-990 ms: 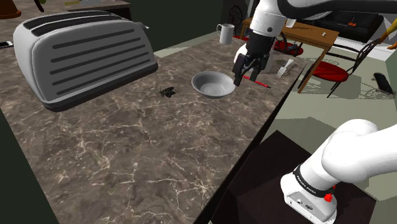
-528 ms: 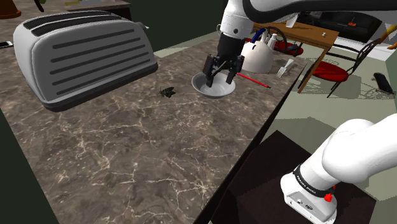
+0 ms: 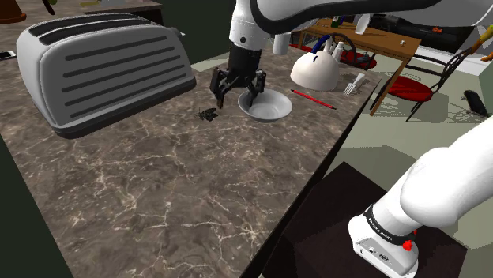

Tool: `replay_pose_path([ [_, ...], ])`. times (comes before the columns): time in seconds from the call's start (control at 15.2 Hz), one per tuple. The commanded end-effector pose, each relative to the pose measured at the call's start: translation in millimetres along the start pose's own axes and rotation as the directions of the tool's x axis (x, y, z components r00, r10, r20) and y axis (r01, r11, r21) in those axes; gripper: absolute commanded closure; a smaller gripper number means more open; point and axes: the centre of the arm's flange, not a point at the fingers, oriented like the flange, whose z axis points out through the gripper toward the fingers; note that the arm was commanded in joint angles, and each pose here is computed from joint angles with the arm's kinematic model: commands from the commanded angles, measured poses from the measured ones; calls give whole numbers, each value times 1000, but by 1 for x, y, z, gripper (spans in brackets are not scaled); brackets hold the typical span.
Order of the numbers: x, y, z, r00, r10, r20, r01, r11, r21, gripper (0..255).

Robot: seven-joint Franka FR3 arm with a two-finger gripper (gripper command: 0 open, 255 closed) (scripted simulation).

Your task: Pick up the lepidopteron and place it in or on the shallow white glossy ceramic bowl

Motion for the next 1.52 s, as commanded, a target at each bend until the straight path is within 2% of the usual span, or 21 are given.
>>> replay_pose_path([
  [0.0,12,-22,5,1000,24,-3,-24,1000,7,0],
  [0.33,43,-70,17,997,75,-9,-74,997,19,0],
  [0.86,43,-71,57,997,75,-9,-74,997,19,0],
  [1.32,43,-71,57,997,75,-9,-74,997,19,0],
  [1.39,43,-71,57,997,75,-9,-74,997,19,255],
  [1.45,43,-71,57,997,75,-9,-74,997,19,255],
])
